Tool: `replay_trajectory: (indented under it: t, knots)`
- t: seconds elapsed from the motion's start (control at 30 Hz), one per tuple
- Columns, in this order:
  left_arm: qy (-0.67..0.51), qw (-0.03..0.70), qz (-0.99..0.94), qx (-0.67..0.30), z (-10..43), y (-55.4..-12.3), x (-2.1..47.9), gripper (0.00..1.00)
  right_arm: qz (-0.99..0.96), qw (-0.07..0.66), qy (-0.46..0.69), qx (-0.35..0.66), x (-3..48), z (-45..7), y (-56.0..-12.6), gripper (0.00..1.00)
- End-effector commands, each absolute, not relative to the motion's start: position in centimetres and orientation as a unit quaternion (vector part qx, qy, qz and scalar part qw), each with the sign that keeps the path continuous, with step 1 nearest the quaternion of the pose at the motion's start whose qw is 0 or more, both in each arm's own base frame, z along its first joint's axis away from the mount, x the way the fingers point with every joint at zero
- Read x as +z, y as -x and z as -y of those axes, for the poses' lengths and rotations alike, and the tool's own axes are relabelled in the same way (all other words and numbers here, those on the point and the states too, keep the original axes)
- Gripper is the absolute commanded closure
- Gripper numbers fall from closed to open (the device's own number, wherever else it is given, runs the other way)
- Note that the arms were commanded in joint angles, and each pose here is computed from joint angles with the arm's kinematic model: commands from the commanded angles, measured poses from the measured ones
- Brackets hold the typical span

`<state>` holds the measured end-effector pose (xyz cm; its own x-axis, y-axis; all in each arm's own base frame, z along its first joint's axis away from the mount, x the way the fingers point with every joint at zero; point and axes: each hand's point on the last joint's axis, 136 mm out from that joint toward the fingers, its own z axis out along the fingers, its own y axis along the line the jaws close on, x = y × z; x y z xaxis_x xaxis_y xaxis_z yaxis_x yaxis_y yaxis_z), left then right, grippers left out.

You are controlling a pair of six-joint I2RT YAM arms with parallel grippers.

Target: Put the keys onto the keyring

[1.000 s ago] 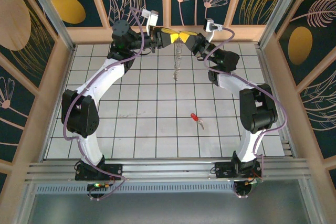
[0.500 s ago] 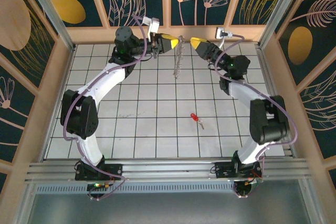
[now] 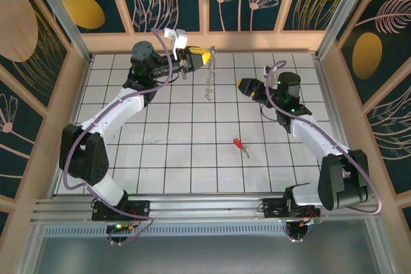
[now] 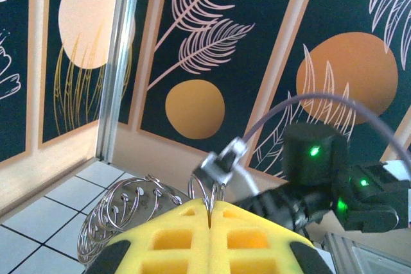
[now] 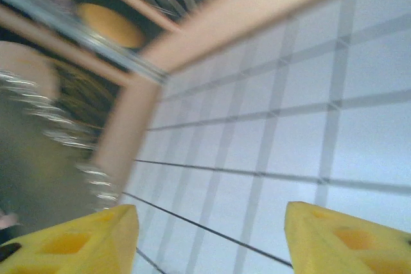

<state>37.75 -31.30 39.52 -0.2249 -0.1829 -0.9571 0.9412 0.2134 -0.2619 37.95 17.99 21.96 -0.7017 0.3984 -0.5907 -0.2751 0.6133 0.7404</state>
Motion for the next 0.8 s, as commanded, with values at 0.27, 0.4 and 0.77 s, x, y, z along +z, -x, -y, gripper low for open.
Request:
replay_trajectory:
  t: [0.27, 0.4, 0.77]
  knots:
    - [-0.334, 0.565, -0.547, -0.519, 30.2, -36.3, 41.0, 1.00, -0.943, 0.210, -0.145, 0.213, 6.6, -16.5, -31.2, 0.50]
    - [-0.336, 0.564, -0.546, -0.521, 30.2, -36.1, 40.9, 1.00, -0.952, 0.189, -0.146, 0.194, 5.7, -16.9, -29.4, 0.54]
    - [-0.345, 0.565, -0.539, -0.520, 30.4, -36.1, 40.7, 1.00, -0.959, 0.139, -0.195, 0.150, 3.7, -16.0, -26.5, 0.62]
